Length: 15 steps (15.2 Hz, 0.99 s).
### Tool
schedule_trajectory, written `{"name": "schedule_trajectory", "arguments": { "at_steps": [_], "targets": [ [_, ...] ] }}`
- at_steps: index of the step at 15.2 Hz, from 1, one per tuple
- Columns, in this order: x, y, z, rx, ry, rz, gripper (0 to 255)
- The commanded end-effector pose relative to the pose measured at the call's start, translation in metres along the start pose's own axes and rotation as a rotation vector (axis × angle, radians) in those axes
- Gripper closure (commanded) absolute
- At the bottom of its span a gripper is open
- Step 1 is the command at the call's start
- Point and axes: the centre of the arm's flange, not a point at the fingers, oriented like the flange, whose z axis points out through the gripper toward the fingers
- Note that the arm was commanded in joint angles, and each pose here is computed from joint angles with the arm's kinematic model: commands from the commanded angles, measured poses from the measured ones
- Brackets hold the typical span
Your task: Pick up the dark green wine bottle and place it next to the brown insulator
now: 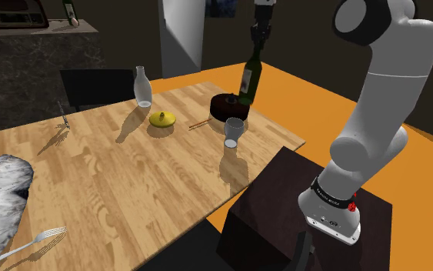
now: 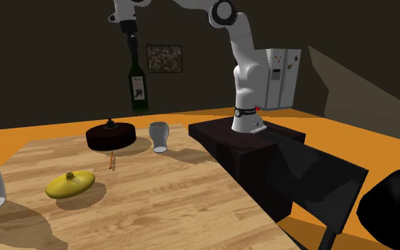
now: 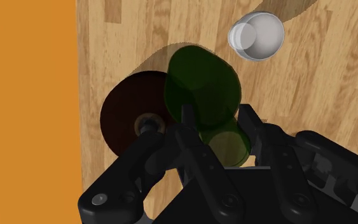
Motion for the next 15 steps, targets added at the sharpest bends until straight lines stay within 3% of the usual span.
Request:
{"name": "schedule_trajectory", "arguments": {
  "at_steps": [1, 15],
  "targets": [
    [0.002, 0.000, 0.010, 0.000, 0.001, 0.000, 255],
    [0.012, -0.001, 0.084, 0.000, 0.001, 0.000, 255]
  ]
}}
